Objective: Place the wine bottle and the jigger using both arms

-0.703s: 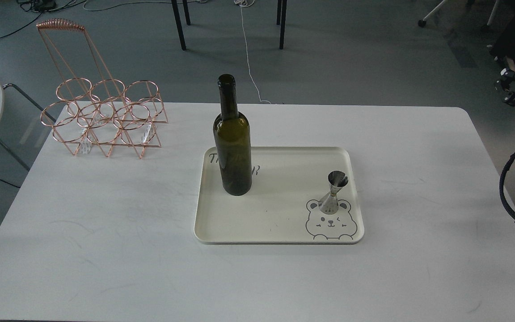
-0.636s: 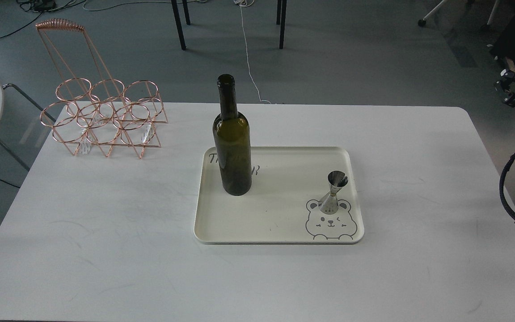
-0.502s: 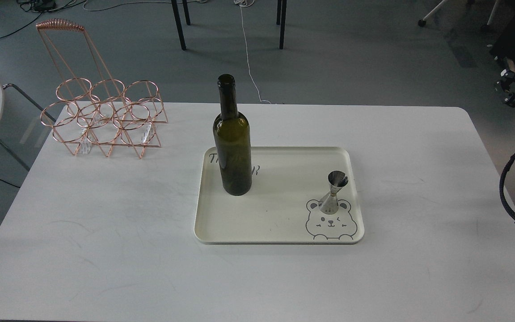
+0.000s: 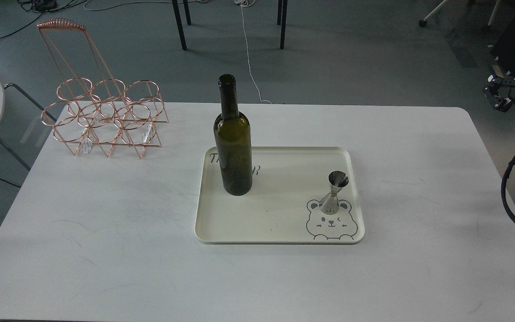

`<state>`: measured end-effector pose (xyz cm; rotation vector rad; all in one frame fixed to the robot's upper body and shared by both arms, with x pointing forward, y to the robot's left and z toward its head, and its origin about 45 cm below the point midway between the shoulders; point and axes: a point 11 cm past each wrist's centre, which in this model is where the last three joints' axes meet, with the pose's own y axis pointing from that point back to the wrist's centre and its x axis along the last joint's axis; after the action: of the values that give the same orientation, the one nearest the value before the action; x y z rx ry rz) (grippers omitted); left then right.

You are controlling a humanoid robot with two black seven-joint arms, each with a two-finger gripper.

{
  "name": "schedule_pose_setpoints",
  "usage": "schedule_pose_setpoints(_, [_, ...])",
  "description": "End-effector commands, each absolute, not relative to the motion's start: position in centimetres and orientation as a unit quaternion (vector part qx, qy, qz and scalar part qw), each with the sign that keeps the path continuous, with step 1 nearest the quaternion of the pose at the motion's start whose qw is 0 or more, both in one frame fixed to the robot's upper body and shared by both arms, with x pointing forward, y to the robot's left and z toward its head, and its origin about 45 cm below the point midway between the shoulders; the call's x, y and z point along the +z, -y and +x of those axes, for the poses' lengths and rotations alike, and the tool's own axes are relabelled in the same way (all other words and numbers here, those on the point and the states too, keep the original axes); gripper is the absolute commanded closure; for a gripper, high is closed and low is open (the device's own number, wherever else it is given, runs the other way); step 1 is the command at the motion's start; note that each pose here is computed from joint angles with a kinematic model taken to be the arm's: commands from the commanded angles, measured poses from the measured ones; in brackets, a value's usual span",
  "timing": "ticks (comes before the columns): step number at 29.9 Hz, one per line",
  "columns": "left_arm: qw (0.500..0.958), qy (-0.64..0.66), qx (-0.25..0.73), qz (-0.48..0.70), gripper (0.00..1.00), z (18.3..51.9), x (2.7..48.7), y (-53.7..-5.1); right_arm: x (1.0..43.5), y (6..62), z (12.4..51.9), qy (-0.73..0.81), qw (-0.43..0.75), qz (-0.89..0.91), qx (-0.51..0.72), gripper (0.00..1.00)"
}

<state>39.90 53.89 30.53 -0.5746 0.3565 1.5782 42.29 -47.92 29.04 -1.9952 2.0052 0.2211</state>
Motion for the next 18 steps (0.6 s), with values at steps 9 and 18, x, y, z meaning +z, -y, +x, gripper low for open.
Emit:
schedule_pose_setpoints(9, [0.650,-0.164,0.692,-0.267,0.01,40.3,30.1,-53.4,31.4,46.1,36.7,-0.635,-0.027,-0.771,-0.021,0.01])
schedule_pose_setpoints(18, [0.652,-0.170,0.687,-0.270,0.01,40.6,29.7,-52.8,29.0,41.0,33.1,-0.532,-0.198,-0.802,-0.184,0.02])
